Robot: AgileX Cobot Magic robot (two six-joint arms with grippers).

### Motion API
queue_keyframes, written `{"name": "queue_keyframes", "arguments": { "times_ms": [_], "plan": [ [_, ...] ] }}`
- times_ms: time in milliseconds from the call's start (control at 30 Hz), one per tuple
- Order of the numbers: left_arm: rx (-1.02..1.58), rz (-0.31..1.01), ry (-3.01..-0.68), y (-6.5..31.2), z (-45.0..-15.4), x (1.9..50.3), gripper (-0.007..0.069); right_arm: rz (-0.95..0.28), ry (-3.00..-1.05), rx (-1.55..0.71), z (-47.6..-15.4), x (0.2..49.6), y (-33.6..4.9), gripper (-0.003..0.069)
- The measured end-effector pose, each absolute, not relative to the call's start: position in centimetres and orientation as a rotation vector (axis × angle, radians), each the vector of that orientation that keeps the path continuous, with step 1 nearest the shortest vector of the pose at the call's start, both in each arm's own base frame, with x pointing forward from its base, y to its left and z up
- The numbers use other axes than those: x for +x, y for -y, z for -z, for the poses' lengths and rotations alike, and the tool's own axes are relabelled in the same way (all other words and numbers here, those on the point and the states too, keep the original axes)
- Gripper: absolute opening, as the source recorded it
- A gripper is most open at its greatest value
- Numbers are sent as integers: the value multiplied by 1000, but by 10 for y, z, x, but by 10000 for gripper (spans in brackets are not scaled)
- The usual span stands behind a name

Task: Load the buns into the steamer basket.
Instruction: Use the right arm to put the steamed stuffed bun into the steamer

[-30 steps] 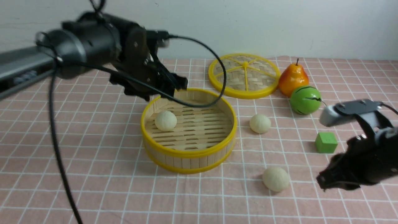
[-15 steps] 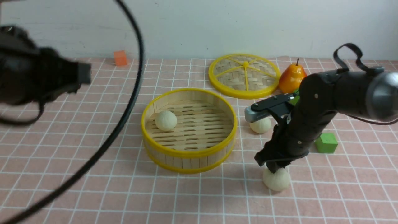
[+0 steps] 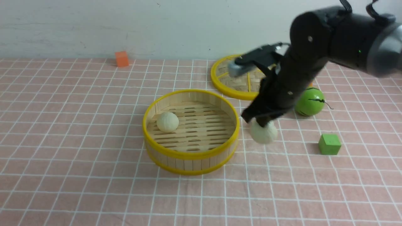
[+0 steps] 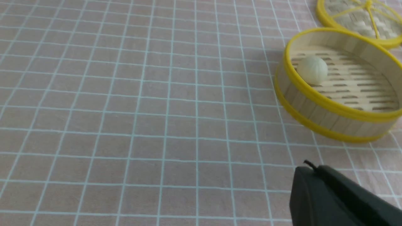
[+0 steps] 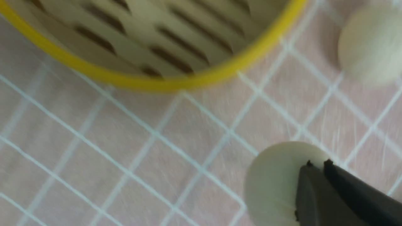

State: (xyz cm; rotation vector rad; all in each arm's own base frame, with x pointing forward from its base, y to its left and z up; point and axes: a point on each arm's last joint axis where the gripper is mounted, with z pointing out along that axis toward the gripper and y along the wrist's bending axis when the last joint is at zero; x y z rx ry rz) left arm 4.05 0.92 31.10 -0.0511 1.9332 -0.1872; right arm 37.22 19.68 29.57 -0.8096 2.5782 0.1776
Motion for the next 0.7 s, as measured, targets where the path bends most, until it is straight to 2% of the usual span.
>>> {"name": "queue_keyframes", "arguments": {
  "times_ms": [100, 133, 200, 300, 333, 367, 433, 533, 700],
  "plan": [
    [-101, 226, -1917, -9, -290, 41, -14, -228, -2421, -893, -310, 375, -240, -1],
    [-105, 226, -1925, -9, -289, 41, -14, -229, -2417, -894, -309, 376, -241, -1],
    [-105, 240, -1949, -4, -280, 50, -14, -246, -2402, -953, -292, 382, -269, -1],
    [-82, 245, -1977, 3, -274, 62, -14, -239, -2446, -992, -253, 395, -287, 1],
    [-82, 243, -1977, 4, -274, 63, -14, -239, -2451, -993, -251, 396, -288, 1],
    [-70, 241, -1986, 6, -273, 68, -14, -241, -2490, -991, -228, 403, -294, 6],
    [-66, 240, -1989, 7, -273, 70, -14, -245, -2514, -980, -217, 405, -296, 15],
    [-56, 230, -2003, 9, -271, 74, -14, -266, -2543, -927, -208, 409, -299, 72],
    [-51, 227, -2000, 9, -272, 75, -14, -272, -2570, -905, -224, 406, -297, 293]
  ]
}}
